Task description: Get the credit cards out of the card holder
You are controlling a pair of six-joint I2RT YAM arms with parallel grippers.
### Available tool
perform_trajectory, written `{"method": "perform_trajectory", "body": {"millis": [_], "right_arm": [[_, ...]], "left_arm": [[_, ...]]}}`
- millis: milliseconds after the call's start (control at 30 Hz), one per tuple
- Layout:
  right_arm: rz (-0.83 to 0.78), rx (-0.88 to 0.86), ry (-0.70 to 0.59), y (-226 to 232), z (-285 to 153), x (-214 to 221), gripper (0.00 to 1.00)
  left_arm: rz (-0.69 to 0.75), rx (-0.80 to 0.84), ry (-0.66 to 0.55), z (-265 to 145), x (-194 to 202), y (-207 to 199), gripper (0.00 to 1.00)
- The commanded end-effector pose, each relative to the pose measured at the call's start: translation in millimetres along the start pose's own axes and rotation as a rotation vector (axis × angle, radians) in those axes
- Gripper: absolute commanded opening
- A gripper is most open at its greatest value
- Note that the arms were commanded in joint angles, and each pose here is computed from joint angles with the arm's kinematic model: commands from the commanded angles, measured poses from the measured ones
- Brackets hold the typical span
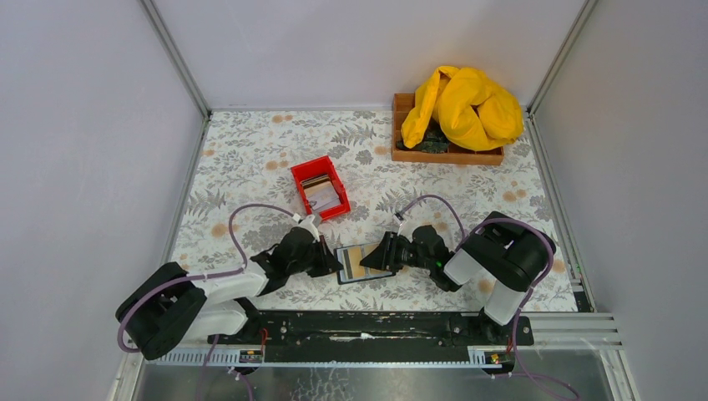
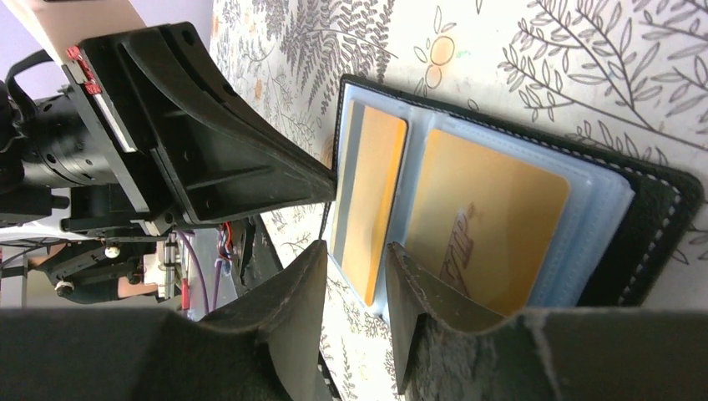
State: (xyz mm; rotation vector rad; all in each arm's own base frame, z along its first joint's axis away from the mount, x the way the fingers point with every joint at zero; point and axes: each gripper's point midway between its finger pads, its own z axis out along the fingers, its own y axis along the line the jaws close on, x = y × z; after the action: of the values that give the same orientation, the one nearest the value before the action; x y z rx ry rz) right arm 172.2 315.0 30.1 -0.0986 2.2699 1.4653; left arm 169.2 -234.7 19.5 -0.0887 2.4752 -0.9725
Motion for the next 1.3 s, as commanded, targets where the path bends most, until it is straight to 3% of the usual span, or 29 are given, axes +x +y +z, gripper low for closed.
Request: {"method": "perform_trajectory", "body": {"millis": [0, 467, 767, 1267], "right_arm": [[-0.043, -0.055, -0.025, 18.1, 4.7, -14.9, 0.39], [-0.059, -0.034, -0.011, 13.9, 8.0, -14.7, 0.39], [-0.149, 0.143, -0.002, -5.9, 8.2, -22.3, 0.39], [-0.073, -0.060, 0.003, 29.8, 5.9, -15.0, 0.39]], "left_arm": [[0.000, 0.015, -0.003, 2.2, 4.9, 2.4, 0.00], [-0.003, 0.003, 0.016, 9.9, 9.4, 7.2, 0.00], [-0.002, 0.004, 0.021, 11.5, 9.5, 7.0, 0.00], [-0.001, -0.001, 0.029, 14.0, 10.7, 8.3, 0.00]]}}
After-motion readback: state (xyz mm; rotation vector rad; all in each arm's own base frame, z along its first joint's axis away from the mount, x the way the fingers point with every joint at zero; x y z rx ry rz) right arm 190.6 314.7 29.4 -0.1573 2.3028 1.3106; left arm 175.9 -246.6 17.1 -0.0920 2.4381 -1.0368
